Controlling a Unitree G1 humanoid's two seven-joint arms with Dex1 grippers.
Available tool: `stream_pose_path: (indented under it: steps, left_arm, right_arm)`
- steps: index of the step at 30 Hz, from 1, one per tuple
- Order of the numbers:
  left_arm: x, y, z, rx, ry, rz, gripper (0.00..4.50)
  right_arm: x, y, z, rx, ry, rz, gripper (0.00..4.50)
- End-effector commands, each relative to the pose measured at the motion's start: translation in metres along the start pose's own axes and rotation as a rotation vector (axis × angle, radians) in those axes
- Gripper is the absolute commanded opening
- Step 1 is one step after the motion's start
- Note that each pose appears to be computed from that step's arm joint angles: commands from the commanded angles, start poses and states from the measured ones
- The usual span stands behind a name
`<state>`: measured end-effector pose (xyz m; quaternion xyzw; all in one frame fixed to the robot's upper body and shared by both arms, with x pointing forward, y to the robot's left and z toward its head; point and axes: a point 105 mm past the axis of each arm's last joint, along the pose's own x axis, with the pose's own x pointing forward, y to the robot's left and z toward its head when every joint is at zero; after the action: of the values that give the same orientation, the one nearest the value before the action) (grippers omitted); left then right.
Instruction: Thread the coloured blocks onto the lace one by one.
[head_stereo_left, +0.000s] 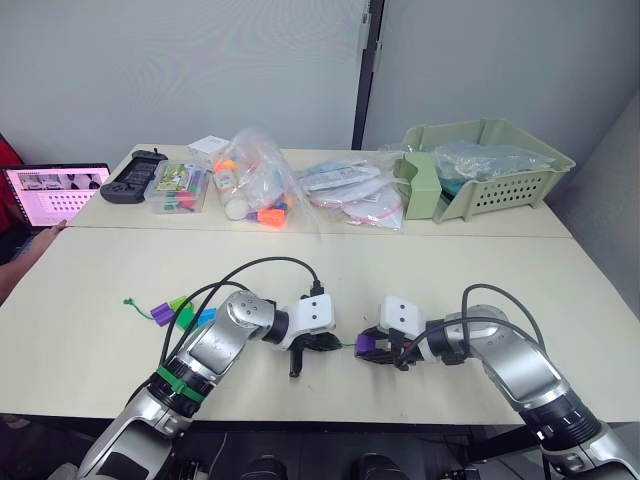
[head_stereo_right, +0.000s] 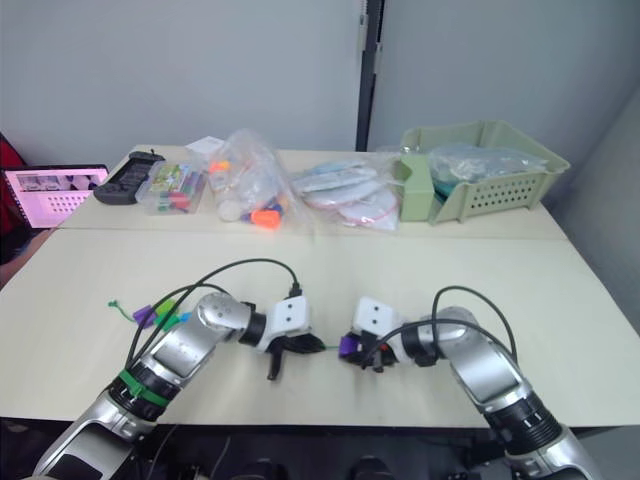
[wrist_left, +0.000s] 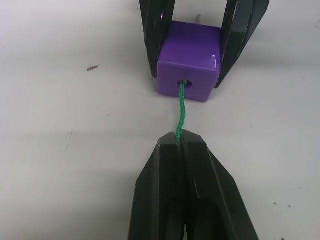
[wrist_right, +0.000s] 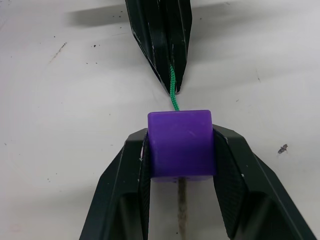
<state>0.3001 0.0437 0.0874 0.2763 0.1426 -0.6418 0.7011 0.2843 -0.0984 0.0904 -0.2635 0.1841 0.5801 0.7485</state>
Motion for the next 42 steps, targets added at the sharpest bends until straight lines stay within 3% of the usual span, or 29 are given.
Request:
stream_pose_path:
  steps: [1, 6, 12, 16, 18, 23, 25, 26, 31, 37, 42]
  left_arm:
    - [0.005, -0.005, 0.017, 0.045, -0.035, -0.017, 0.02]
    - [0.017, -0.009, 0.023, 0.048, -0.042, -0.030, 0.02]
    - [0.008, -0.001, 0.017, 0.042, -0.002, 0.011, 0.02]
    - [0.001, 0.000, 0.028, 0.019, -0.061, 0.008, 1.26]
    - [-0.001, -0.002, 0.029, 0.016, -0.067, -0.010, 1.90]
    - [-0.012, -0.004, 0.043, 0.058, -0.076, -0.023, 3.56]
    - [-0.006, -0.004, 0.042, 0.082, -0.059, -0.022, 4.24]
    - [-0.002, -0.006, 0.042, 0.095, -0.056, -0.029, 4.46]
    - [0.021, -0.009, 0.040, 0.110, -0.060, -0.048, 4.46]
    - [0.041, -0.004, 0.030, 0.117, -0.059, -0.051, 4.46]
    - [0.039, -0.007, 0.033, 0.116, -0.082, -0.091, 2.98]
  right_arm:
    - [0.008, 0.011, -0.014, 0.055, 0.040, 0.047, 1.17]
    - [0.009, 0.011, -0.014, 0.054, 0.038, 0.049, 1.17]
    - [0.009, 0.013, -0.014, 0.054, 0.042, 0.054, 1.17]
    - [0.007, 0.012, -0.007, 0.056, 0.001, 0.047, 1.17]
    - [0.006, 0.008, -0.004, 0.063, -0.016, 0.025, 2.21]
    - [-0.018, 0.009, 0.010, 0.056, -0.074, 0.000, 3.93]
    - [-0.031, 0.007, 0.013, 0.049, -0.084, -0.031, 4.50]
    - [-0.036, 0.006, 0.013, 0.046, -0.086, -0.046, 4.50]
    - [-0.050, 0.006, 0.009, 0.047, -0.092, -0.087, 4.50]
    - [-0.047, 0.009, -0.003, 0.067, -0.065, -0.085, 4.50]
    - [-0.045, 0.010, -0.008, 0.077, -0.062, -0.089, 4.50]
